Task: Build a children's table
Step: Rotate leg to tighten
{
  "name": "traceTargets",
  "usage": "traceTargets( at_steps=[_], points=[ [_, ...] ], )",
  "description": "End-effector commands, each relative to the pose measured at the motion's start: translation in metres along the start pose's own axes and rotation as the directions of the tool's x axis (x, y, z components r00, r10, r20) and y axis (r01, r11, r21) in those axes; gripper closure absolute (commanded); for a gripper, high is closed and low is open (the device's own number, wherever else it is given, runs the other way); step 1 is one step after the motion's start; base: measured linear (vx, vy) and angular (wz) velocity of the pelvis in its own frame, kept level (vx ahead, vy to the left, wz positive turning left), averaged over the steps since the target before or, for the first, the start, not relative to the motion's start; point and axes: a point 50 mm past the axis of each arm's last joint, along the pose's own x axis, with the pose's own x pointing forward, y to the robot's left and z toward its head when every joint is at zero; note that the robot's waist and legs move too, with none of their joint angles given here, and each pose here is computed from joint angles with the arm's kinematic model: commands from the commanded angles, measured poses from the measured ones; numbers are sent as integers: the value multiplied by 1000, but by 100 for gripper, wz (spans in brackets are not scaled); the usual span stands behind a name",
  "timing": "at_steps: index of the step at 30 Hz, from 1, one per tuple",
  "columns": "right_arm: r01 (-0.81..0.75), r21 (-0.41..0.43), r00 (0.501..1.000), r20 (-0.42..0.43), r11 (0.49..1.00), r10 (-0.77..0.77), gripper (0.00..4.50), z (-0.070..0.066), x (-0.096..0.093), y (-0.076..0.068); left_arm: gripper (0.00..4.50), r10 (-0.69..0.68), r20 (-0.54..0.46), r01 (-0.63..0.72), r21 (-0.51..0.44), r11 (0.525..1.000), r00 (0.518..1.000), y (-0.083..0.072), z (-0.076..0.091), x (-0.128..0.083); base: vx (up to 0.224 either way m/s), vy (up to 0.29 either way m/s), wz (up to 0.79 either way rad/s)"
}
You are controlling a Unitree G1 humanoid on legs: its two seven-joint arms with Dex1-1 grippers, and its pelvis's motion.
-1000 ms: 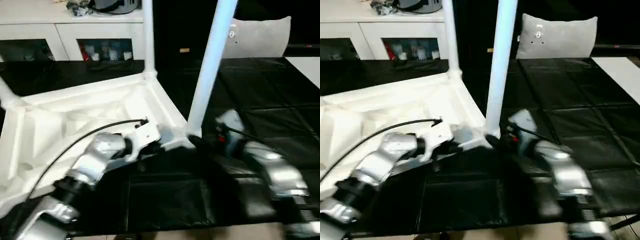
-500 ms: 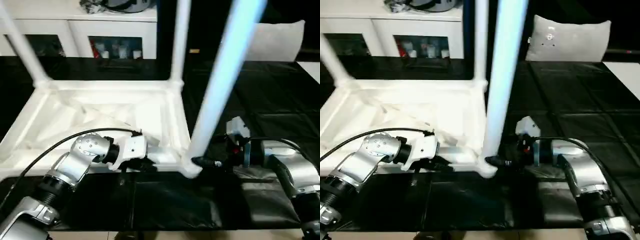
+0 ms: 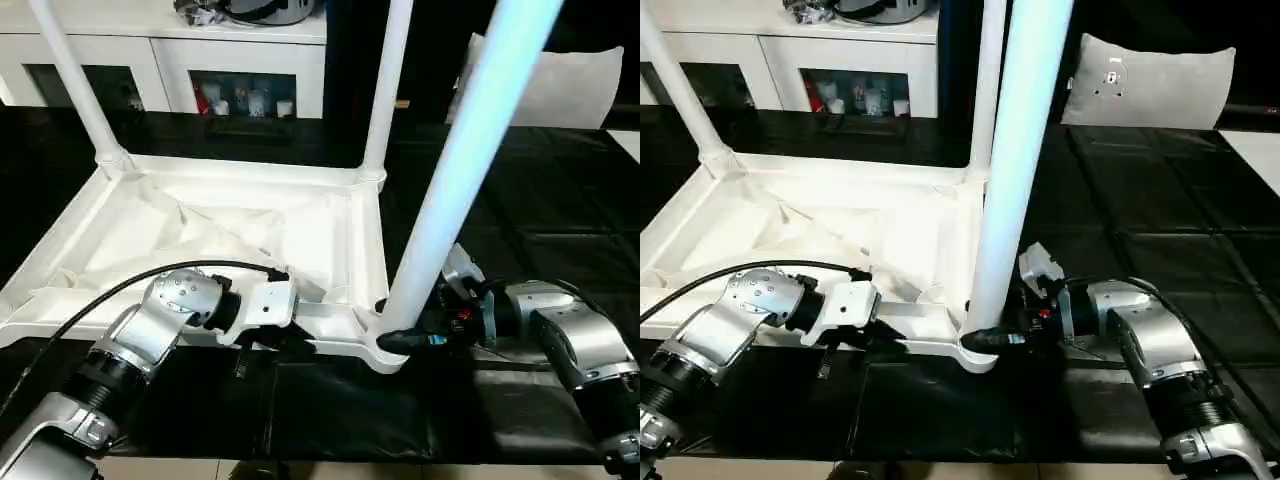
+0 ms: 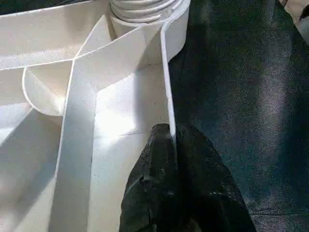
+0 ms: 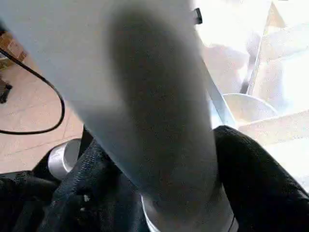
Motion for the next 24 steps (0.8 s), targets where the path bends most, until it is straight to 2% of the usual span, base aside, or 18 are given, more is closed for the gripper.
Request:
traceTargets(
  at_steps=[1, 7, 11, 14, 15, 16, 17, 18, 21, 24],
  points=[
    [-15, 11, 1000, 5, 1000, 15, 184, 4, -3, 1, 450, -77, -16, 77, 21, 997, 997, -4, 2, 7, 0, 0, 0],
    [26, 42, 1000, -12, 999, -25, 215, -1, 8, 4, 450, -6, -6, 6, -67, 998, 1000, 0, 2, 11, 0, 0, 0],
    [201, 53, 980, -12, 978, -201, 226, -6, 23, -4, 450, 117, 55, -105, -180, 978, 992, 12, 15, 21, 0, 0, 0],
    [356, 77, 935, -17, 931, -355, 228, -6, 37, -16, 450, 229, 117, -194, -257, 947, 966, 22, 30, 32, 0, 0, 0],
    [356, 77, 935, -17, 931, -355, 228, -6, 37, -16, 450, 229, 117, -194, -257, 947, 966, 22, 30, 32, 0, 0, 0],
    [434, 110, 900, -10, 894, -435, 228, -3, 45, -23, 450, 284, 128, -239, -286, 928, 950, 28, 36, 39, 0, 0, 0],
    [525, 173, 845, 5, 833, -534, 228, 1, 55, -32, 450, 337, 121, -287, -312, 906, 934, 33, 42, 48, 0, 0, 0],
    [549, 221, 822, 28, 806, -569, 228, 5, 61, -35, 450, 350, 106, -304, -308, 902, 931, 35, 44, 53, 0, 0, 0],
    [582, 270, 784, 64, 767, -617, 228, 10, 75, -41, 450, 384, 72, -346, -305, 887, 920, 37, 49, 63, 0, 0, 0],
    [608, 269, 751, 110, 747, -651, 174, 17, 86, -43, 450, 429, 29, -404, -285, 869, 903, 42, 51, 67, 0, 0, 0]
  ],
)
